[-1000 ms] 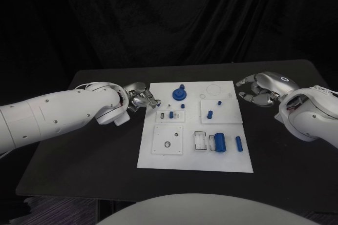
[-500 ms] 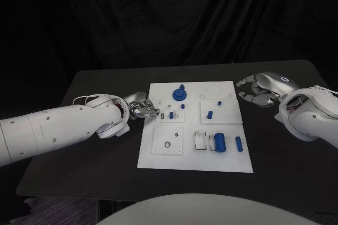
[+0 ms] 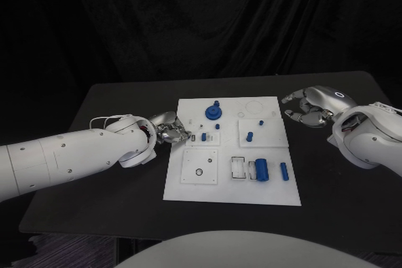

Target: Assemble the parts on the task board

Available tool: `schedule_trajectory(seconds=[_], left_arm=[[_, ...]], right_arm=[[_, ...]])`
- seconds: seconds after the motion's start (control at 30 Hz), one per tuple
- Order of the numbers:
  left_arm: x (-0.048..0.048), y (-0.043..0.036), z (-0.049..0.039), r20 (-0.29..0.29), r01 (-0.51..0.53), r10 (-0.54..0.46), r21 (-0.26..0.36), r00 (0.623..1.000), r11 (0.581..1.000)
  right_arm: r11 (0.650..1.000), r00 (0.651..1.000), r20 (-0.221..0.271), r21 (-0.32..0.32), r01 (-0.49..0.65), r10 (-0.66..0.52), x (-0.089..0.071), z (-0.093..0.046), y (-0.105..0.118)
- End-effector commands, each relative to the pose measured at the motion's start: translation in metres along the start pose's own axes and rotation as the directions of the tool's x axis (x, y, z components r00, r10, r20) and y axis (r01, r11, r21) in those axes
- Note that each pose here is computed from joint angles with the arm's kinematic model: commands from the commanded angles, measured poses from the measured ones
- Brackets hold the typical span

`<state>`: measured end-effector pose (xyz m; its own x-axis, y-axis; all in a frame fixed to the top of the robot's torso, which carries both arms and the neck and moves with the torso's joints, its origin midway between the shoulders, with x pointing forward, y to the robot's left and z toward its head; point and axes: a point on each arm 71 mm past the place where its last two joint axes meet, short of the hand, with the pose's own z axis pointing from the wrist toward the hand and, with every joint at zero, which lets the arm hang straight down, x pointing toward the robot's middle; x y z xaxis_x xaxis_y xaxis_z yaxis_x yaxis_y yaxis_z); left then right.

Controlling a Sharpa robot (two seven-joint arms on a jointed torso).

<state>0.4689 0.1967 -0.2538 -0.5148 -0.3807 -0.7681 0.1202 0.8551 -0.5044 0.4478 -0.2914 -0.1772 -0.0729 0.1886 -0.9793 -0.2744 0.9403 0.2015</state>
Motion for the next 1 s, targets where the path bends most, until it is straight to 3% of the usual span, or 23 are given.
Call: schedule_trajectory(seconds=[0.03, 0.43, 1.0], left_arm=[[0.0021, -0.0009, 0.0006, -0.010, -0.014, 0.014, -0.005, 1.000, 1.000], [0.0093, -0.0036, 0.0015, -0.051, -0.022, 0.021, -0.007, 0.998, 1.000], [0.0133, -0.0069, 0.0021, -0.062, -0.021, 0.021, 0.002, 0.998, 1.000]], right_arm=[[1.000, 1.000, -0.004, 0.013, 0.002, -0.002, 0.001, 0.000, -0.001], [1.000, 1.000, -0.005, 0.014, 0.002, -0.002, 0.001, 0.000, -0.001], [1.000, 1.000, -0.002, 0.014, 0.002, -0.002, 0.001, 0.000, -0.001]])
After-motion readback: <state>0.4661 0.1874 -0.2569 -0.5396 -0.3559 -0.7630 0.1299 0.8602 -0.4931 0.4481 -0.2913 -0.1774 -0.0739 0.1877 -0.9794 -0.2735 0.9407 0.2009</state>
